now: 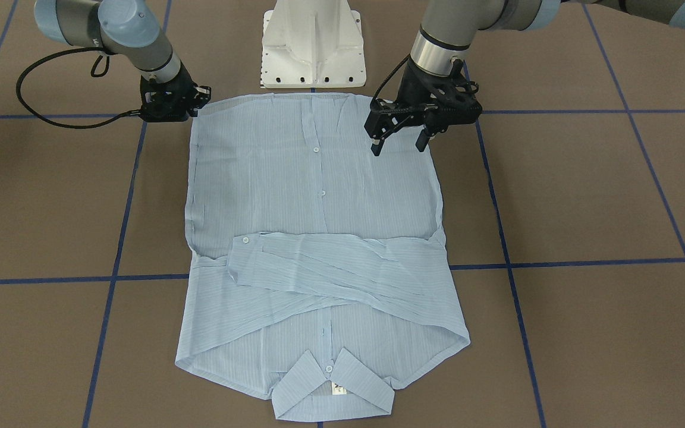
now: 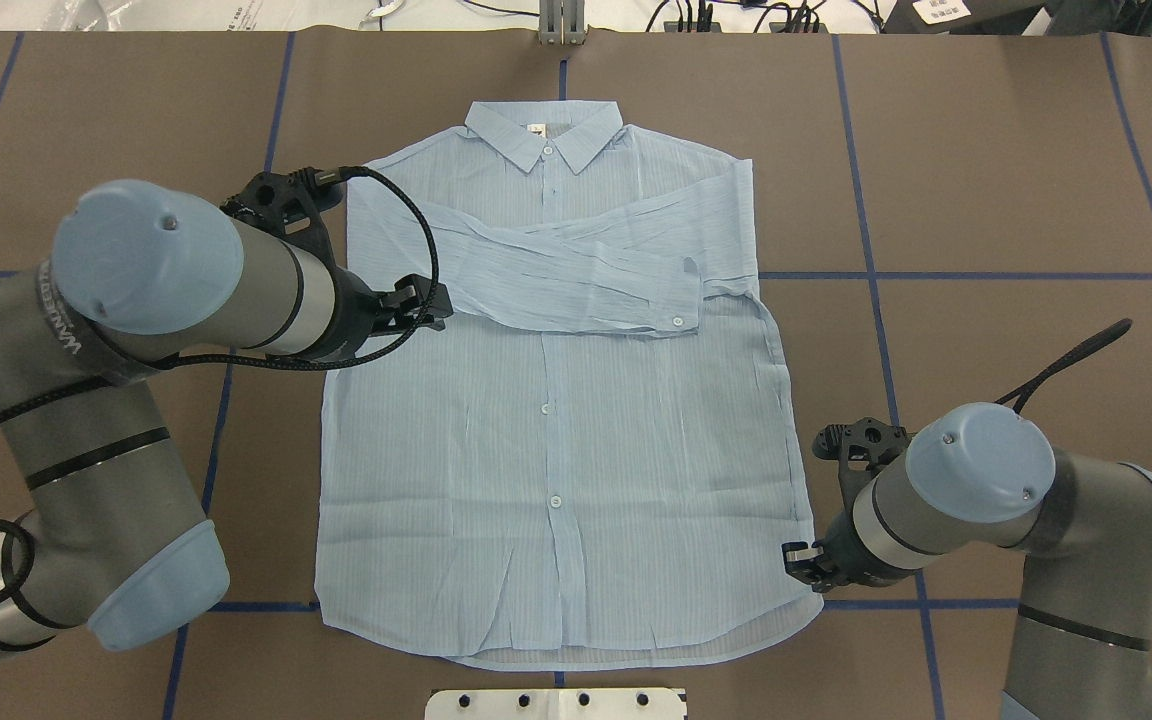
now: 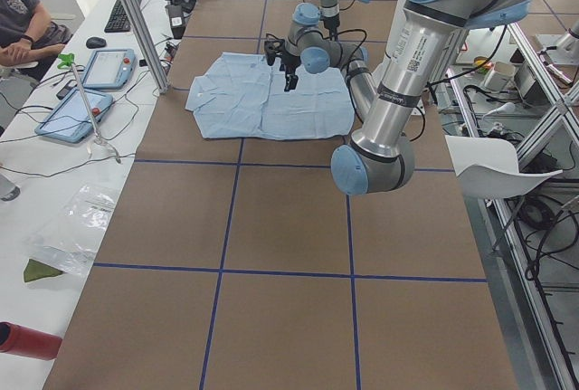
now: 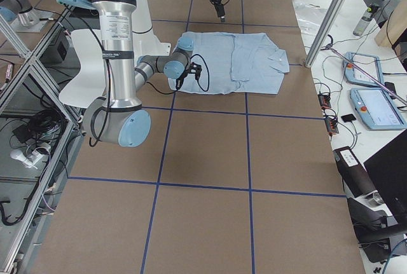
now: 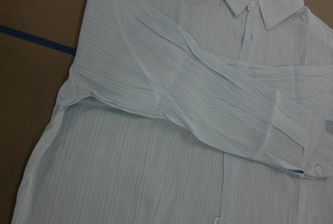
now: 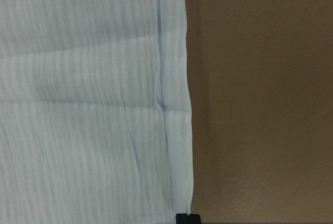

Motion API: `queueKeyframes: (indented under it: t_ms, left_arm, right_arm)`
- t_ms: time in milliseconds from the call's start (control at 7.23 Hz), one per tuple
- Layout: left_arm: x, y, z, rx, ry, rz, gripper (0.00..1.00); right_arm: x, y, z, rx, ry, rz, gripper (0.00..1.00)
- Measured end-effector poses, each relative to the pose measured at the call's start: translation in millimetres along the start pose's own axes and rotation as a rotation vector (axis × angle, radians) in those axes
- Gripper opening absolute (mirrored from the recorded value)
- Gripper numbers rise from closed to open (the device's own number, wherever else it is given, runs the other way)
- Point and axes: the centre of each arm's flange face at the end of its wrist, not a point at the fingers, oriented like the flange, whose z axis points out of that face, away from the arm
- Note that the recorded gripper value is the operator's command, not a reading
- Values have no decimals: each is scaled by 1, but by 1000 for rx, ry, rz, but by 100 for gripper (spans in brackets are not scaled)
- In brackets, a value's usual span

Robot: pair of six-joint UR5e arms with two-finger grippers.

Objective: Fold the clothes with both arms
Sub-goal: 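Move the left gripper down to the hem corner while the right grips the other corner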

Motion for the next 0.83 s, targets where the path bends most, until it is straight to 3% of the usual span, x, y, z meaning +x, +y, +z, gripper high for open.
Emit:
queueKeyframes:
  t_ms: [138,415,829]
  left_arm:
    - [-8,14,7,-22,-13,-6,99]
    - [-31,75,19,-68,-25,-31,99]
    - [-106,148,42,-97,-62,-54,97]
  right_arm:
    - [-1,-1,-9,10,-14,0,0]
    - [0,-5,-18,24,-25,6,0]
    - [-1,-8,-27,37,-37,8,0]
